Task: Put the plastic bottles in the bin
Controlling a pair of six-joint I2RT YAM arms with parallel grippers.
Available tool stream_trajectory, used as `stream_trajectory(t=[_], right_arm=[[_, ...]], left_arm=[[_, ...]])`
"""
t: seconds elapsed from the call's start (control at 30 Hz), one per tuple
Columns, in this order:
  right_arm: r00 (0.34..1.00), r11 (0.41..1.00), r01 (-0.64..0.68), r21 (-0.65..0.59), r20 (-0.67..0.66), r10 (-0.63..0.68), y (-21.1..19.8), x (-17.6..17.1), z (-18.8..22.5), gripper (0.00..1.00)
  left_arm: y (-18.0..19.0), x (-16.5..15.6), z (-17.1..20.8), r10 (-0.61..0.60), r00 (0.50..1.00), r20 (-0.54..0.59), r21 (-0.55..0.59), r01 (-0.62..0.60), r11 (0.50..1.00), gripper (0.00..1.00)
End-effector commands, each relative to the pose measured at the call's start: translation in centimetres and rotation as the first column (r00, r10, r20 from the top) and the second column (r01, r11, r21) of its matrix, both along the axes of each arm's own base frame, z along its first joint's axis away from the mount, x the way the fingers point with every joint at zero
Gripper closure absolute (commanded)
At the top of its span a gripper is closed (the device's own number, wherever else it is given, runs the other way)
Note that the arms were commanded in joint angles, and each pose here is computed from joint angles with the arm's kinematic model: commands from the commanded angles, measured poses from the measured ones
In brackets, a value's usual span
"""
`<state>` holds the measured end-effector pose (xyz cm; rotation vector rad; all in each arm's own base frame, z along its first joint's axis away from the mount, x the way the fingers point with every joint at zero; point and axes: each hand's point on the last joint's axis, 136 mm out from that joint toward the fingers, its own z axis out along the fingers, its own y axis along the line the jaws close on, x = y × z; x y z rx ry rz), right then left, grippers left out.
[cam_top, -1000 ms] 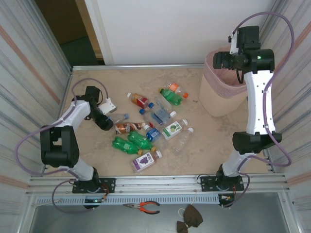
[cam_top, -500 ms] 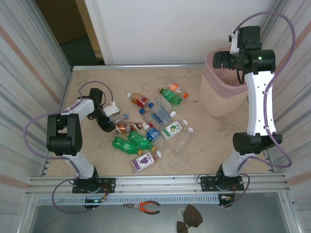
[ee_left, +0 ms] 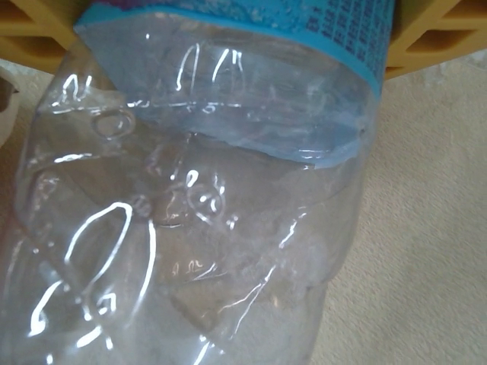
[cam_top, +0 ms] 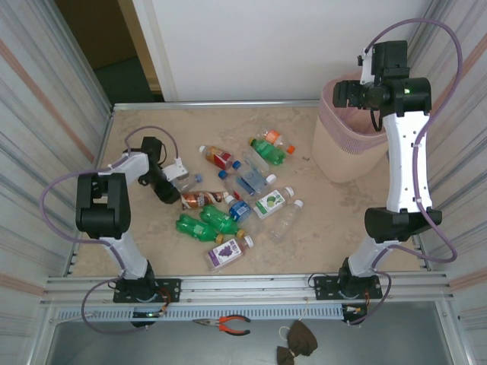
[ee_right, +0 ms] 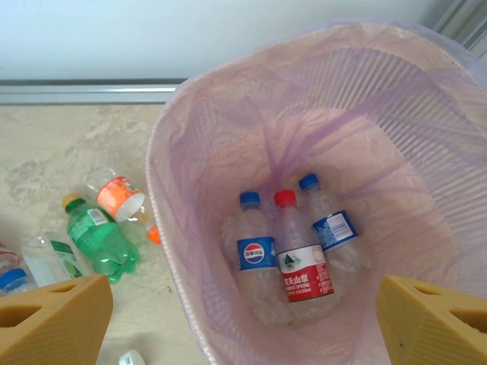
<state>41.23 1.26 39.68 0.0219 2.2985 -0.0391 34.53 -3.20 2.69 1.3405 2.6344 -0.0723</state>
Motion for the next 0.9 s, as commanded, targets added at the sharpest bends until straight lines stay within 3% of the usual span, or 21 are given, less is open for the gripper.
stream_trajectory(t=[0.0, 0.5, 0.7, 0.87], right_arm=[[1.0, 1.0, -0.013, -0.009, 0.003, 0.013, 0.3, -0.2, 0.1, 0.12], [0.999, 0.999, -0.033, -0.013, 0.011, 0.033, 1.1, -0.4, 0.3, 0.12], [0.998, 0.998, -0.057, -0.004, 0.019, 0.057, 2.0, -0.5, 0.3, 0.12], [0.989, 0.988, -0.136, 0.078, 0.07, 0.131, 4.7, -0.9, 0.9, 0.12]], left_arm=[[-0.3, -0.1, 0.1, 0.018, 0.999, -0.027, -0.036, -0.019, 0.999, 0.32], [-0.5, 0.1, 3.0, 0.087, 0.995, 0.039, -0.077, -0.083, 0.994, 0.35], [-0.9, 0.6, 5.6, 0.127, 0.988, 0.09, -0.151, -0.112, 0.982, 0.35], [-1.6, 1.4, 10.4, 0.186, 0.965, 0.186, -0.277, -0.13, 0.952, 0.35]])
